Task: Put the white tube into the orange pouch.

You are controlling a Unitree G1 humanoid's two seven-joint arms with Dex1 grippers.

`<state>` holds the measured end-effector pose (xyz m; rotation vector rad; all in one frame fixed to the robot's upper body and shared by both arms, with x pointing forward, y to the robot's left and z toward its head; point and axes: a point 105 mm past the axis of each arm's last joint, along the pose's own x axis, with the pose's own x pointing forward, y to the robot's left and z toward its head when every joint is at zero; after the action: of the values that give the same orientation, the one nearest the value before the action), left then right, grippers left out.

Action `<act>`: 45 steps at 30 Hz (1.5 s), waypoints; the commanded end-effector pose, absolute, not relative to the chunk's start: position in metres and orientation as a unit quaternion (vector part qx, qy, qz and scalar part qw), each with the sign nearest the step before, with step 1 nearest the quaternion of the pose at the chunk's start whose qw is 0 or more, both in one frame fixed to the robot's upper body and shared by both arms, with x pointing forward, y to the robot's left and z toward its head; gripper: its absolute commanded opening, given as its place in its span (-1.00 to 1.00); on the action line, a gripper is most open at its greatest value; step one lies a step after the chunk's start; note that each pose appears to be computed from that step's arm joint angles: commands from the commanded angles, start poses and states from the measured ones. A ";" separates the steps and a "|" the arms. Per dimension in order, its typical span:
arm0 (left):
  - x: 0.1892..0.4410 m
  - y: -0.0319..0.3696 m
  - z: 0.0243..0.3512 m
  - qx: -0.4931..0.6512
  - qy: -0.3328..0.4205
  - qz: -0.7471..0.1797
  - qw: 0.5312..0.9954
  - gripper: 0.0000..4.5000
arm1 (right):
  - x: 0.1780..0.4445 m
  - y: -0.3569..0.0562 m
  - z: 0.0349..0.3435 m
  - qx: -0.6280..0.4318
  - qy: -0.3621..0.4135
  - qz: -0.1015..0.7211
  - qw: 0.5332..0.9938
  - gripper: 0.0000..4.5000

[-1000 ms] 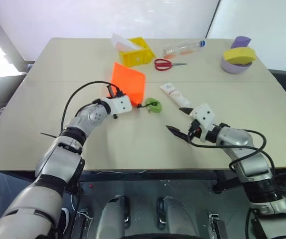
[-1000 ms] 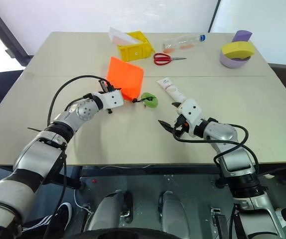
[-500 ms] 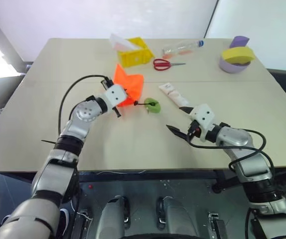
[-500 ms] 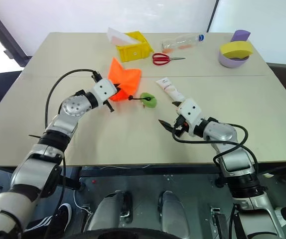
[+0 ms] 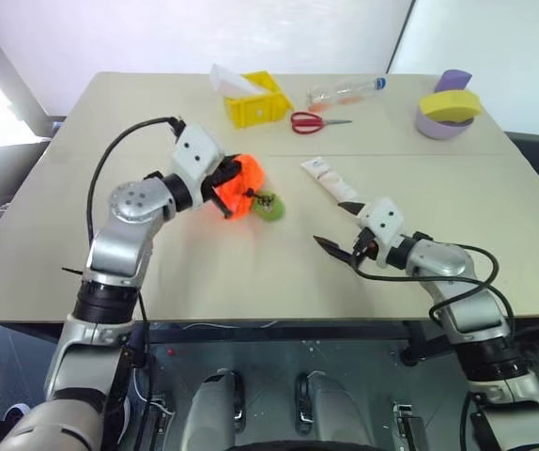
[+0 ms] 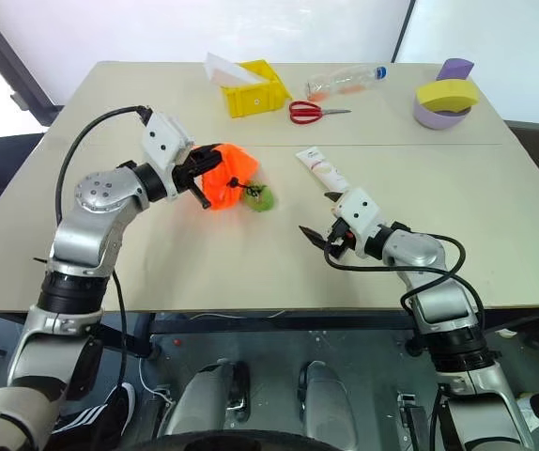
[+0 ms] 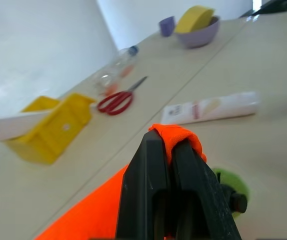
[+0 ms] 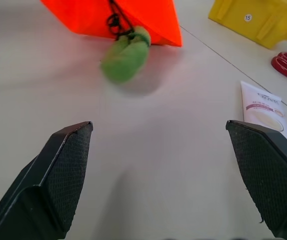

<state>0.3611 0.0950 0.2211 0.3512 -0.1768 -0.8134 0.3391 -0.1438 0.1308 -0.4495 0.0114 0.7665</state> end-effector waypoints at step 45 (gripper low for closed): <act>0.333 0.115 0.145 0.172 -0.043 -0.440 0.880 -0.98 | 0.439 -0.164 0.167 -0.083 0.117 0.213 0.967 1.00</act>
<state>0.3330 0.1194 0.1348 0.3556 -0.0467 -0.9150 0.4356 -0.1704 0.1553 -0.1487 0.2544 0.4053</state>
